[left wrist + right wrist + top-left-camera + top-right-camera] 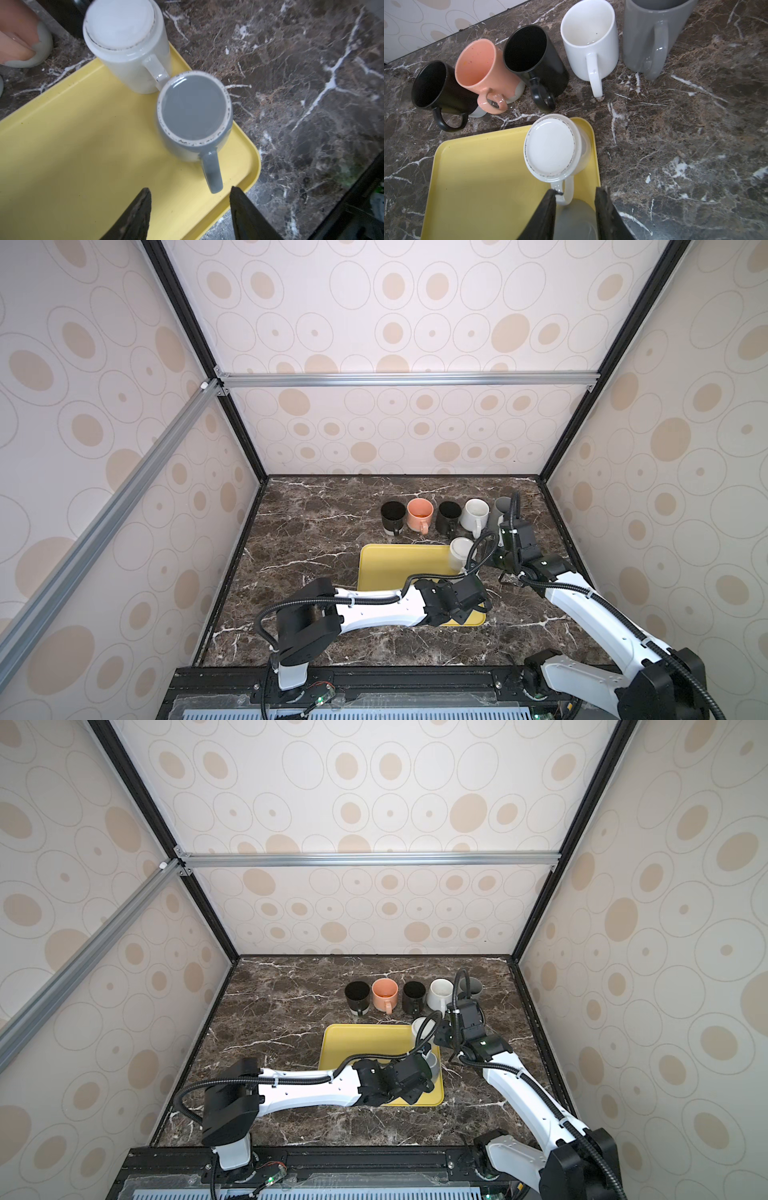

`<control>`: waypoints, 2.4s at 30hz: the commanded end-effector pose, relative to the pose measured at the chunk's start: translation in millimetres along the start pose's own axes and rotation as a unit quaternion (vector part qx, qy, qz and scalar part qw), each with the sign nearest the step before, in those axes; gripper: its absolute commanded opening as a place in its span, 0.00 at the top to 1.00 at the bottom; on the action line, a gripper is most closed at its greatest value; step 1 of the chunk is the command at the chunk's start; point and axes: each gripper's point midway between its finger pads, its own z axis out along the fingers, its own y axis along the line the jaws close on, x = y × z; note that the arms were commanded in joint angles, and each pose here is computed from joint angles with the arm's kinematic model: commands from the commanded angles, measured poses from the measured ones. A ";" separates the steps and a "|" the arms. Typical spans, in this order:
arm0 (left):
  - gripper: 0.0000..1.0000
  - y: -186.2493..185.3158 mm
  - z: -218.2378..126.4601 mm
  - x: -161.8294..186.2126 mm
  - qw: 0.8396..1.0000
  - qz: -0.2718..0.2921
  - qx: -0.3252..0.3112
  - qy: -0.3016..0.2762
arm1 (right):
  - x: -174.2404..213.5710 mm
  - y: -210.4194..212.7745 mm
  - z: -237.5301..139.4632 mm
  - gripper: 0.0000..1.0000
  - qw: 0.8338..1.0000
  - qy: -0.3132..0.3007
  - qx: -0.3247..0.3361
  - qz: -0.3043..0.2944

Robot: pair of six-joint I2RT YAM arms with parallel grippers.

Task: Turn the mug right side up
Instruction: 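Move left gripper down onto the upside-down grey mug on the tray, then close left gripper on the grey mug and lift it toward the right gripper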

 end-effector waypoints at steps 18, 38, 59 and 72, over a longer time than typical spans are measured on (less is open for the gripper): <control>0.53 -10.7 26.8 -2.8 0.999 0.003 -0.032 0.040 | -7.7 -37.8 -20.2 0.66 0.997 -0.051 0.026 0.056; 0.70 -6.4 41.7 -3.3 0.998 -0.013 -0.036 0.050 | -4.4 -32.7 -19.7 0.67 0.996 -0.052 0.004 0.067; 1.00 14.0 37.3 -3.6 0.998 -0.020 -0.050 0.038 | -3.2 -27.3 -19.9 0.68 0.997 -0.043 -0.009 0.063; 1.00 54.2 -26.1 -24.8 0.996 -0.028 -0.078 -0.017 | -12.0 -17.3 -22.6 0.68 0.998 -0.035 -0.022 0.049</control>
